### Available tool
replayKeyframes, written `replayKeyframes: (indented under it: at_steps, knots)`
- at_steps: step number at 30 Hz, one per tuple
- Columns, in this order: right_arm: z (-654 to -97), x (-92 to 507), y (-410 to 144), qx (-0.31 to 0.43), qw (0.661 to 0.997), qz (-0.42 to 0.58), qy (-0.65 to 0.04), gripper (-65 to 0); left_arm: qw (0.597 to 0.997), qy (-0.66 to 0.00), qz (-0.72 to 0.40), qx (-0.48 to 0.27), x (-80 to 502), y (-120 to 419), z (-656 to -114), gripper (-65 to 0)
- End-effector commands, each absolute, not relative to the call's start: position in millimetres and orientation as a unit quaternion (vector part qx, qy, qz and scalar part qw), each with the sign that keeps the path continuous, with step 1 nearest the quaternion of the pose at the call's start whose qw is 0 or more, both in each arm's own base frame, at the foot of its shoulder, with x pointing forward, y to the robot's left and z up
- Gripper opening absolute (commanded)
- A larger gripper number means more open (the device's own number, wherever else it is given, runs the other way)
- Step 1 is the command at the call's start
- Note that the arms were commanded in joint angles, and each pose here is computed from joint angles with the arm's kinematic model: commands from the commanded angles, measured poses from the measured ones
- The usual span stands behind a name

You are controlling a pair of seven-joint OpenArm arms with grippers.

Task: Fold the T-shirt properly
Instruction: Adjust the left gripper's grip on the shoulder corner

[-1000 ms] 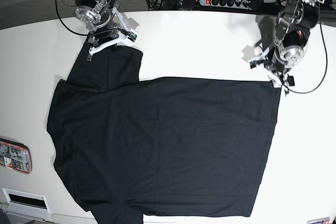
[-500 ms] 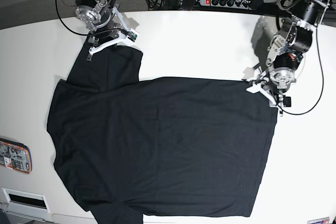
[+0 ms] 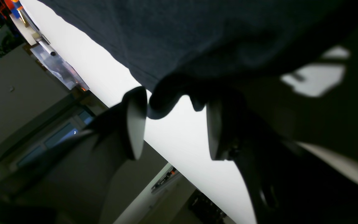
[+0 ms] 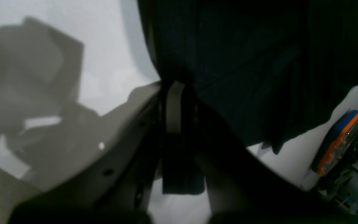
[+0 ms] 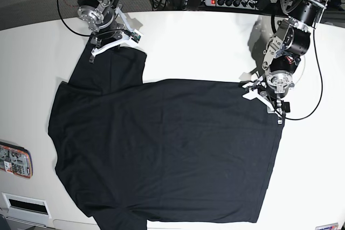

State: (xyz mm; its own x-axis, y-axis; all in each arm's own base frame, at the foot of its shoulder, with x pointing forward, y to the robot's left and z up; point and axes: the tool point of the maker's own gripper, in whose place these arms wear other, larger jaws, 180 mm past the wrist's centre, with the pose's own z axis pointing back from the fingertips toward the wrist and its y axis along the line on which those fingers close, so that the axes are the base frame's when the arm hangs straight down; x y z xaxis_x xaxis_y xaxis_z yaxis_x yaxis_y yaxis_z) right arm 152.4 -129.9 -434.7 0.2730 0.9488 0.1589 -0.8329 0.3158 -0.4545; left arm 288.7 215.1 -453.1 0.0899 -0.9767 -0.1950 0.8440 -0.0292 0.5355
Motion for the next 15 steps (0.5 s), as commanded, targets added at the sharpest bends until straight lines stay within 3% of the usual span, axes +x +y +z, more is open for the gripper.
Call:
replayKeyframes:
  at_steps: [1,7,10,15]
  knots:
    - [-435.1,147.4,-126.8,-0.13,0.784,0.572,-0.201,-65.0,0.699,-0.149,-0.678,0.171,266.9,176.7,-473.7,-34.0]
    - [-435.1,147.4,-126.5,-0.129,0.784,0.572,-0.201,-65.0,0.702,-0.139,-0.678,0.168,262.5,180.1,-479.3,-36.1]
    - [-435.4,146.6,-125.7,-0.128,0.784,0.573,-0.201,-65.0,0.711,-0.12,-0.672,0.168,263.6,191.1,-488.7,-43.8]
    - [-435.4,146.6,-125.7,-0.128,0.784,0.573,-0.201,-65.0,0.72,-0.113,-0.667,0.158,264.3,187.7,-497.2,-64.4]
